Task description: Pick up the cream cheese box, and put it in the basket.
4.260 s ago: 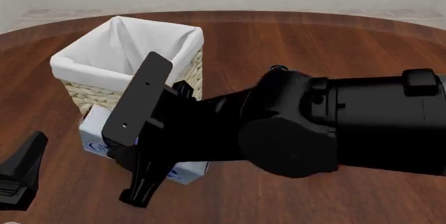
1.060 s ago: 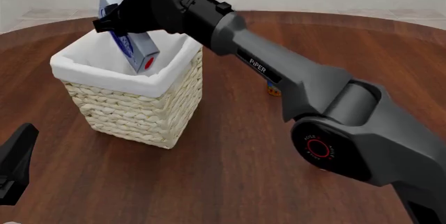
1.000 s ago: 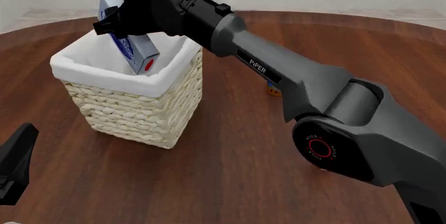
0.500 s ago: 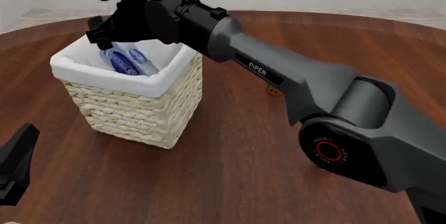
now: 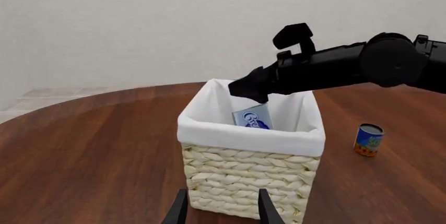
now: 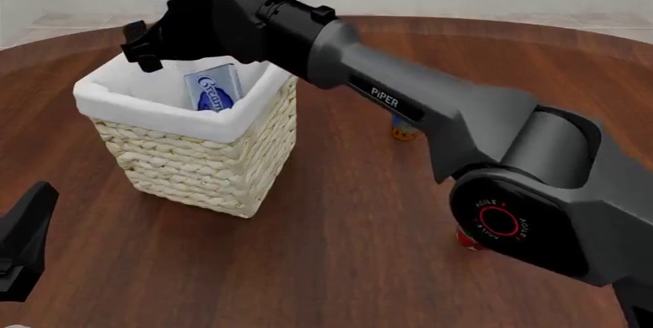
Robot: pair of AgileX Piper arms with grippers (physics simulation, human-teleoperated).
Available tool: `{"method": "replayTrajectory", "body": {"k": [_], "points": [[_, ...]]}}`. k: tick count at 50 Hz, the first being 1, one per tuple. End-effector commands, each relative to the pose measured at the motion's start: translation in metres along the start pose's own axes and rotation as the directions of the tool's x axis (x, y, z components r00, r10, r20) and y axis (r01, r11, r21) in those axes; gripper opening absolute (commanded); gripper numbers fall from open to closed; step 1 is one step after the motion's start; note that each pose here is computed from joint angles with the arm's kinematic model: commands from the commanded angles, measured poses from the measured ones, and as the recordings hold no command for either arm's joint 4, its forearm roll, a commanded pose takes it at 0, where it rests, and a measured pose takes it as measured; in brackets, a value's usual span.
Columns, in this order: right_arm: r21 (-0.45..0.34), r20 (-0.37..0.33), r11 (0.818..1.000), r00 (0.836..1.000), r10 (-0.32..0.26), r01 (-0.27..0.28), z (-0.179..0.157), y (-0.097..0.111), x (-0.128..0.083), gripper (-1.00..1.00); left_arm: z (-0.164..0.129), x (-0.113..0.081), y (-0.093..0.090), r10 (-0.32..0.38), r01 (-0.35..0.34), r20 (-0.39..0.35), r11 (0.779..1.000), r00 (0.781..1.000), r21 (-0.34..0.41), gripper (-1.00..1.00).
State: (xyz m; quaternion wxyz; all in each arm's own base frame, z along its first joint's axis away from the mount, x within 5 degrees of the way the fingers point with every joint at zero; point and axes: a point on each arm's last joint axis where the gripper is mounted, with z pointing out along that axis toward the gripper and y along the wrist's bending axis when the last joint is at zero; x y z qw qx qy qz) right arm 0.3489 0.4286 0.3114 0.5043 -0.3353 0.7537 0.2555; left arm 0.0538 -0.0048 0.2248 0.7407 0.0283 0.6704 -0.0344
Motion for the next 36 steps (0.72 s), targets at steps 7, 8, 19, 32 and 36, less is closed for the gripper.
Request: {"method": "replayTrajectory", "body": {"k": [7, 8, 19, 32, 36], "points": [[-0.017, 0.046, 0.999, 0.998, -0.033, 0.034, -0.039, 0.009, -0.011, 1.0, 0.0, -0.001, 0.0, 0.002, -0.002, -0.002, 1.0, 1.0, 0.001, 1.0], [-0.018, 0.053, 0.999, 0.998, -0.032, 0.032, -0.043, 0.01, -0.013, 1.0, 0.0, -0.001, 0.0, 0.001, -0.001, -0.002, 1.0, 1.0, 0.0, 1.0], [-0.028, 0.104, 0.997, 0.992, -0.065, 0.068, -0.093, 0.016, -0.025, 1.0, 0.0, 0.0, 0.0, 0.005, -0.005, -0.004, 1.0, 1.0, 0.001, 1.0], [-0.081, 0.132, 0.992, 0.988, -0.08, 0.092, -0.138, 0.039, -0.014, 1.0, 0.0, 0.002, 0.0, 0.011, -0.011, -0.009, 1.0, 1.0, -0.003, 1.0], [-0.087, 0.141, 0.993, 0.988, -0.067, 0.08, -0.149, 0.039, -0.009, 1.0, 0.0, 0.002, 0.0, 0.014, -0.014, -0.011, 1.0, 1.0, 0.0, 1.0]]}}
